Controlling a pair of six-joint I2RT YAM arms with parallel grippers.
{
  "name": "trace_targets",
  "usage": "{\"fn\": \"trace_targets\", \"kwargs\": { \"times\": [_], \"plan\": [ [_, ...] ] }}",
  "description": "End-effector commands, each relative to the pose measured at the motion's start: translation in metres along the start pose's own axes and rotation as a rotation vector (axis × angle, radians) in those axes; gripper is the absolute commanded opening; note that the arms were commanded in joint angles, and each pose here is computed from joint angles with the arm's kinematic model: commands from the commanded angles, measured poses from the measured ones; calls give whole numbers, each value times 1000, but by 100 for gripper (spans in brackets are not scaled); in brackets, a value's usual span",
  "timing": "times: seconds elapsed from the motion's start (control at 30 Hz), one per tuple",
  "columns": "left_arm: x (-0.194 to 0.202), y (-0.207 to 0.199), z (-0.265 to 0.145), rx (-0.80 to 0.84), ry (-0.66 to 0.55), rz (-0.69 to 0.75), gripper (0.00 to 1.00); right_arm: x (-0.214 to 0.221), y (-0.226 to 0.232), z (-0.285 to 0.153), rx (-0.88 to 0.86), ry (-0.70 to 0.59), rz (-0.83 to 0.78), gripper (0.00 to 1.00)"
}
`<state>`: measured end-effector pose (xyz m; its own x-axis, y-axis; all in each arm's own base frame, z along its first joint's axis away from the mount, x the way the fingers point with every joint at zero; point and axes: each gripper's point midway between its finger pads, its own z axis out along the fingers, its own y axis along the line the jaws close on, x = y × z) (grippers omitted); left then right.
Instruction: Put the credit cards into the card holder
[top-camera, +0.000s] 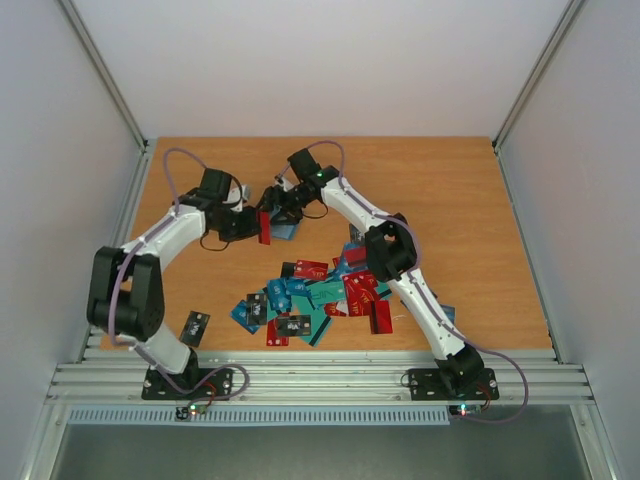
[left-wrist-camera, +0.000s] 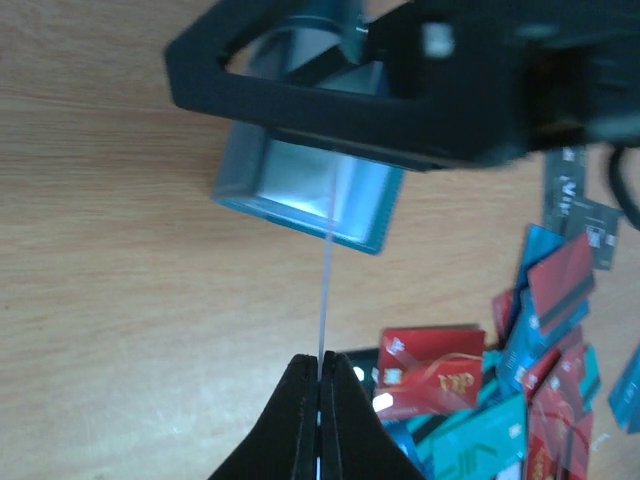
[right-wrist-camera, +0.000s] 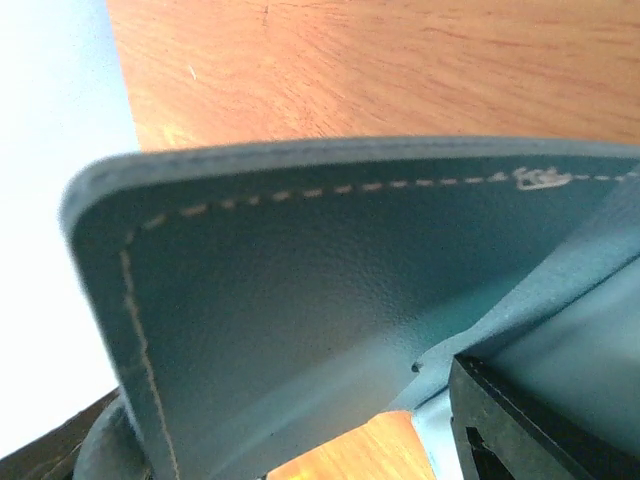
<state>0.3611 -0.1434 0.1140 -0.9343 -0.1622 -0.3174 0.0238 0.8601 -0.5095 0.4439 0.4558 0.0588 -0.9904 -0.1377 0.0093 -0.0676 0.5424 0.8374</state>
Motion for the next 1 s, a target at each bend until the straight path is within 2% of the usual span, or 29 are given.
{"fn": "trace_targets", "kwargs": {
  "times": [0.0,0.33,0.77,0.97],
  "plan": [
    [-37,10,18,1,-77,7,0,10,-21,5,50,42,61,72],
    [-68,38,38,-60,-91,-31,0,2,-7,-21,-26,49,75,73],
    [-90,48,86,63,-3,-121,0,-1,53,-60,-178,49,34,78],
    [-84,54,96,58,35,-164,0,-7,61,-93,-143,-10,12,78]
  ]
}}
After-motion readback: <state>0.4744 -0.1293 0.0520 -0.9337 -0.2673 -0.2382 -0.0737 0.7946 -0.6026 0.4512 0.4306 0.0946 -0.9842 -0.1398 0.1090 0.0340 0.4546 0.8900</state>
